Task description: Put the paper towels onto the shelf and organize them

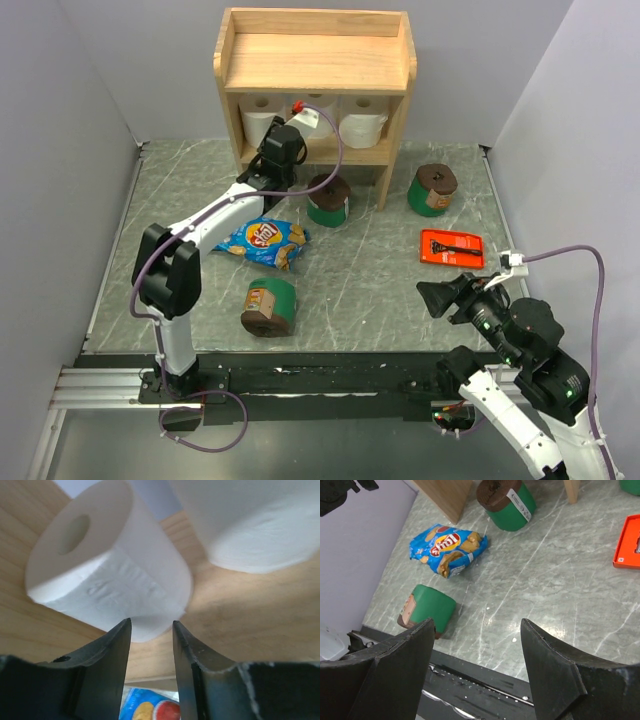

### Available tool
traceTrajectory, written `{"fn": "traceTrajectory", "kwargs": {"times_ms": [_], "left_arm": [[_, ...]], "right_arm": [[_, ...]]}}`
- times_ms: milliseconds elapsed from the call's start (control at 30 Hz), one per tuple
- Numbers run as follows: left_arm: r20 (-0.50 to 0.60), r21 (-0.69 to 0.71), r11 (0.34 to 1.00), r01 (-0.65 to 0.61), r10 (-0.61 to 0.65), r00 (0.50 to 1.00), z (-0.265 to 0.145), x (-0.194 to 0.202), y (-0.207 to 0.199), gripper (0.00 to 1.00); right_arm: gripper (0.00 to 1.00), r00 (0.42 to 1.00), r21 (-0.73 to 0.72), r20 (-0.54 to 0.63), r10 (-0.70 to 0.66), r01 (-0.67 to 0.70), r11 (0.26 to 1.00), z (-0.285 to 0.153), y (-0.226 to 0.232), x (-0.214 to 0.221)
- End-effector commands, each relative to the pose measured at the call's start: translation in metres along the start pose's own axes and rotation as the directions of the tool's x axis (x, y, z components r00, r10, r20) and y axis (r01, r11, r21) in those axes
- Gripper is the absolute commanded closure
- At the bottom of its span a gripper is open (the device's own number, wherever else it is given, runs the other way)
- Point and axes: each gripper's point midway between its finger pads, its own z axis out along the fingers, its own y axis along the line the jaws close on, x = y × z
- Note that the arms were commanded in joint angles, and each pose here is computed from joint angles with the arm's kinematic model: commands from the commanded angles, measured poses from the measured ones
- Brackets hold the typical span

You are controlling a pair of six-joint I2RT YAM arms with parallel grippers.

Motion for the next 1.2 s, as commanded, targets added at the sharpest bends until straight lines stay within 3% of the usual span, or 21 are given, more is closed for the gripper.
{"fn": "traceTrajectory", "kwargs": {"times_ms": [0, 133, 267, 367, 467, 500, 533, 567, 633, 667, 767, 933, 967, 1067, 1167], "left_arm": [[0.118, 0.126, 0.977, 0.173, -0.188, 0.975, -0.042, -0.061, 0.005, 0.53], [0.142, 0.239, 0.936, 0.259, -0.298, 0.944, -0.086, -0.078, 0.001, 0.45], [0.141, 0.298, 0.877, 0.377, -0.431, 0.891, -0.130, -0.086, 0.025, 0.36], [0.086, 0.314, 0.827, 0.467, -0.514, 0.853, -0.164, -0.072, 0.044, 0.22], [-0.022, 0.310, 0.787, 0.534, -0.555, 0.831, -0.192, -0.042, 0.050, 0.01], [-0.064, 0.296, 0.750, 0.591, -0.602, 0.796, -0.201, -0.031, 0.052, 0.03], [-0.136, 0.268, 0.750, 0.605, -0.592, 0.794, -0.207, -0.009, 0.049, 0.04], [-0.191, 0.236, 0.710, 0.664, -0.636, 0.748, -0.213, 0.006, 0.045, 0.04], [-0.310, 0.163, 0.701, 0.695, -0.632, 0.710, -0.224, 0.042, 0.037, 0.04], [-0.360, 0.122, 0.670, 0.733, -0.658, 0.661, -0.230, 0.057, 0.032, 0.04], [-0.463, 0.053, 0.667, 0.743, -0.643, 0.610, -0.248, 0.097, 0.023, 0.04], [-0.480, 0.051, 0.655, 0.754, -0.646, 0.594, -0.265, 0.135, 0.019, 0.03], [-0.484, 0.032, 0.640, 0.767, -0.662, 0.572, -0.270, 0.144, 0.020, 0.04], [-0.504, 0.028, 0.597, 0.802, -0.684, 0.527, -0.279, 0.152, 0.015, 0.03], [-0.514, 0.047, 0.583, 0.811, -0.682, 0.521, -0.284, 0.154, 0.013, 0.04]], "right_arm": [[0.24, 1.000, -0.035, 0.026, 0.016, -0.016, 0.999, 0.009, 0.012, -0.011], [0.24, 1.000, -0.017, 0.009, 0.004, -0.004, 1.000, 0.017, 0.011, -0.010], [0.24, 1.000, 0.016, 0.002, 0.001, -0.001, 1.000, 0.023, 0.010, -0.014], [0.24, 1.000, 0.010, -0.008, -0.003, 0.003, 1.000, 0.030, 0.012, -0.014], [0.24, 0.999, 0.006, -0.032, -0.007, 0.007, 1.000, 0.037, 0.013, -0.008], [0.24, 0.999, 0.005, -0.037, -0.007, 0.007, 1.000, 0.039, 0.013, -0.006], [0.24, 0.999, 0.006, -0.047, -0.010, 0.010, 1.000, 0.041, 0.011, -0.002], [0.24, 0.999, 0.007, -0.050, -0.013, 0.013, 1.000, 0.042, 0.010, 0.001], [0.23, 0.998, 0.015, -0.057, -0.017, 0.018, 1.000, 0.044, 0.005, 0.007], [0.24, 0.998, 0.018, -0.062, -0.014, 0.016, 1.000, 0.045, 0.004, 0.010], [0.23, 0.997, 0.006, -0.071, -0.010, 0.010, 1.000, 0.047, 0.002, 0.017], [0.24, 0.994, -0.087, -0.108, -0.009, 0.000, 0.996, 0.060, 0.018, 0.027], [0.24, 0.991, -0.129, -0.134, -0.012, -0.005, 0.992, 0.062, 0.027, 0.031], [0.24, 0.986, -0.243, -0.157, -0.049, 0.010, 0.970, 0.076, 0.049, 0.034], [0.21, 0.978, -0.353, -0.175, -0.112, 0.044, 0.935, 0.091, 0.074, 0.042]]}}
